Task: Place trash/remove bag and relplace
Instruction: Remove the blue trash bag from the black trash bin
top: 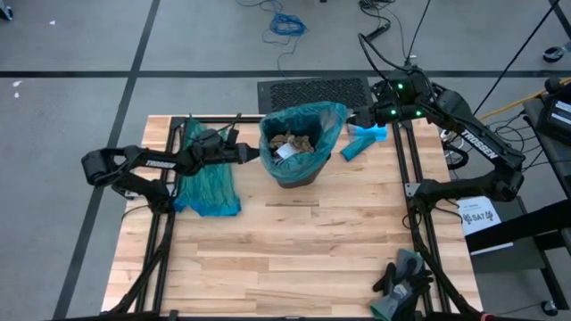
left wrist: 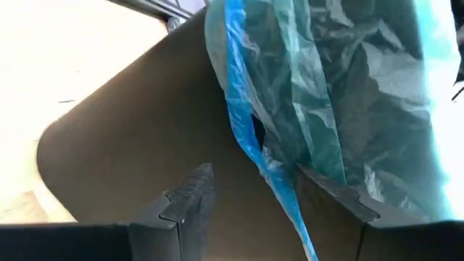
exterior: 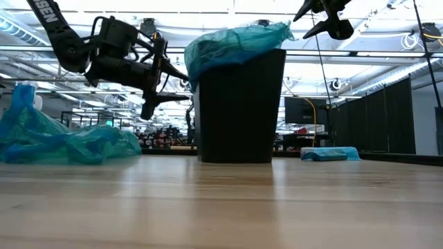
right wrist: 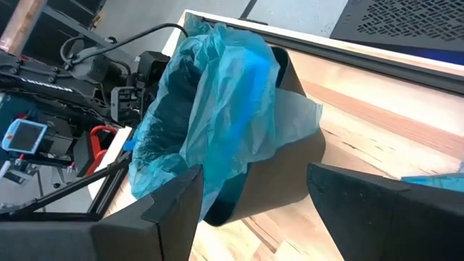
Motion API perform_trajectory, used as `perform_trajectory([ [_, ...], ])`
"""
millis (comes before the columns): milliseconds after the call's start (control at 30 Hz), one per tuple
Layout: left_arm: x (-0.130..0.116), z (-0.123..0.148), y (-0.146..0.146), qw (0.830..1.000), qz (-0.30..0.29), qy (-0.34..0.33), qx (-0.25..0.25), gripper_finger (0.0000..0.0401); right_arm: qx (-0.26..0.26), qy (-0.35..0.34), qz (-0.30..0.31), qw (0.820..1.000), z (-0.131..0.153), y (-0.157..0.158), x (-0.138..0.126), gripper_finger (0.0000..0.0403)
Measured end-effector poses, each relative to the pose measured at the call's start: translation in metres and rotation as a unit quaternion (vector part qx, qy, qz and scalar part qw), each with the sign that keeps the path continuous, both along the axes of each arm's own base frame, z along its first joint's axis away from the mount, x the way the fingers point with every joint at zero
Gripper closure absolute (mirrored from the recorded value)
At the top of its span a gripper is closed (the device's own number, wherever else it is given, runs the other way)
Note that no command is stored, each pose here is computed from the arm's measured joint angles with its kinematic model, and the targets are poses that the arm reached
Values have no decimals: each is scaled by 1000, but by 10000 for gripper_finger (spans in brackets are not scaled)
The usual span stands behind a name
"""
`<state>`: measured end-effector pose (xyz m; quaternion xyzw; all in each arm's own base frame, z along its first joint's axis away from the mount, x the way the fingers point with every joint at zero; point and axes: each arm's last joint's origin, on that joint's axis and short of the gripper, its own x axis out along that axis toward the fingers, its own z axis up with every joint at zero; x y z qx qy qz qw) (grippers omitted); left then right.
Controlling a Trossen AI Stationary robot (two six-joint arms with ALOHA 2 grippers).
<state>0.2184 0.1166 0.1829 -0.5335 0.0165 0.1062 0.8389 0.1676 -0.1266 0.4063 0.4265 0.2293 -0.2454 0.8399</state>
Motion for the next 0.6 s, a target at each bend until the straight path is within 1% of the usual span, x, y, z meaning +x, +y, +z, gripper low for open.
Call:
perform_trajectory([
  [133, 1, 2, 0, 1000, 2, -9, 6, 212, -3, 1, 2, 1000, 0, 0, 0, 165],
  [233, 1, 5, 0, 1000, 1, -21, 13, 231, -5, 1, 4, 1000, 0, 0, 0, 165],
  [367, 1, 5, 0, 1000, 1, -23, 14, 286, -12, 6, 3, 1000, 0, 0, 0, 165],
  [533, 1, 5, -1, 1000, -3, -24, 14, 380, -16, 9, 0, 1000, 0, -1, 0, 165],
  [600, 1, 5, -1, 1000, -9, -25, 13, 392, -16, 9, 0, 1000, 0, -1, 0, 165],
])
